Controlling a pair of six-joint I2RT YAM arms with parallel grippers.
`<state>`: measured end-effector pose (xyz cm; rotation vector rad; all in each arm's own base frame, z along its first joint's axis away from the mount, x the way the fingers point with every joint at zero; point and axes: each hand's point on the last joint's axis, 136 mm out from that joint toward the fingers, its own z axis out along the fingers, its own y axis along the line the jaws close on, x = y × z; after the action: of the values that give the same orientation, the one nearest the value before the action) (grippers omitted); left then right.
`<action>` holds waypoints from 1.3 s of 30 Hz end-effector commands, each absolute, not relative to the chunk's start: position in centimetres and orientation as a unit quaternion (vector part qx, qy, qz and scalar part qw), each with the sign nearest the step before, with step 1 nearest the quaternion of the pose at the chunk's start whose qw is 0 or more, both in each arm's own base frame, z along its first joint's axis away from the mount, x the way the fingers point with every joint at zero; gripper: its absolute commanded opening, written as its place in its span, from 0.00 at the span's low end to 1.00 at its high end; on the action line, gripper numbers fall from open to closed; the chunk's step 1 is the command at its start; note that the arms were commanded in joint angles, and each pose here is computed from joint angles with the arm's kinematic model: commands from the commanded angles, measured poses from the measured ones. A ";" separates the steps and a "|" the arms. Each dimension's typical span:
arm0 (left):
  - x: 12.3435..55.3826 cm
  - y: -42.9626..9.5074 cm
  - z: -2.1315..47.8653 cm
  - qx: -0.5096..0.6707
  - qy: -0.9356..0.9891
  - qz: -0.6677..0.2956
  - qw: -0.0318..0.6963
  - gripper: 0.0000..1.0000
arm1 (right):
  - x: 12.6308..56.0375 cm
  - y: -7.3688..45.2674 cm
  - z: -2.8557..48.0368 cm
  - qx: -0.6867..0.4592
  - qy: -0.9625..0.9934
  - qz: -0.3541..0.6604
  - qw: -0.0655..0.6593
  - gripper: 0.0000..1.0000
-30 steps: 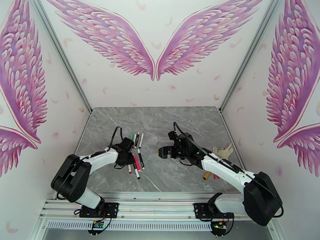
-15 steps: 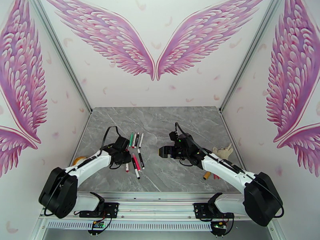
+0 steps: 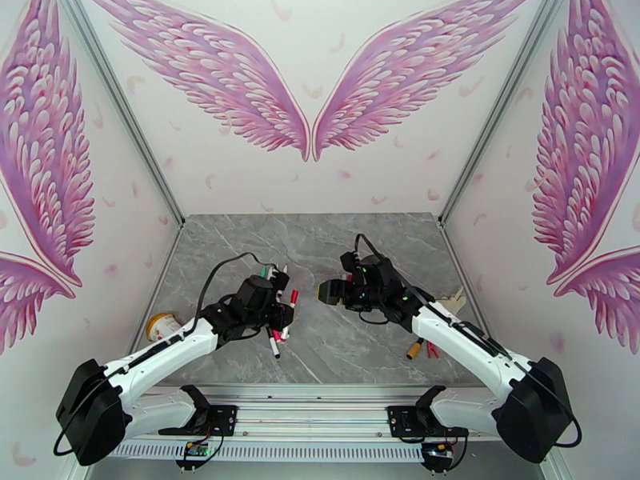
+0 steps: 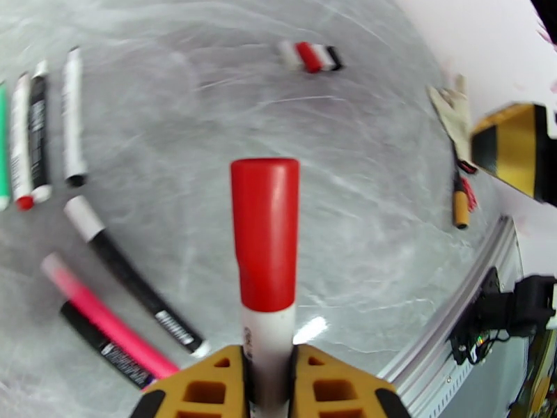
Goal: Open the pen caps
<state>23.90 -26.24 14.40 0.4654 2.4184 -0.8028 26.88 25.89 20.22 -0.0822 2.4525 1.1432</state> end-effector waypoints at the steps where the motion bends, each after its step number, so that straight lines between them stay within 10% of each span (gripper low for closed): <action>1: 24.0 -29.6 16.8 0.220 0.862 -0.346 0.298 0.14 | 25.9 26.5 21.4 -0.031 0.881 0.431 0.191 0.75; 39: 22.0 -33.8 18.8 0.278 0.823 -0.401 0.290 0.11 | 26.7 28.4 19.7 -0.034 0.880 0.449 0.150 0.26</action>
<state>21.69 -32.97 17.11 0.7356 2.2468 -1.0366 26.39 27.66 18.59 -0.0672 2.5643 1.2621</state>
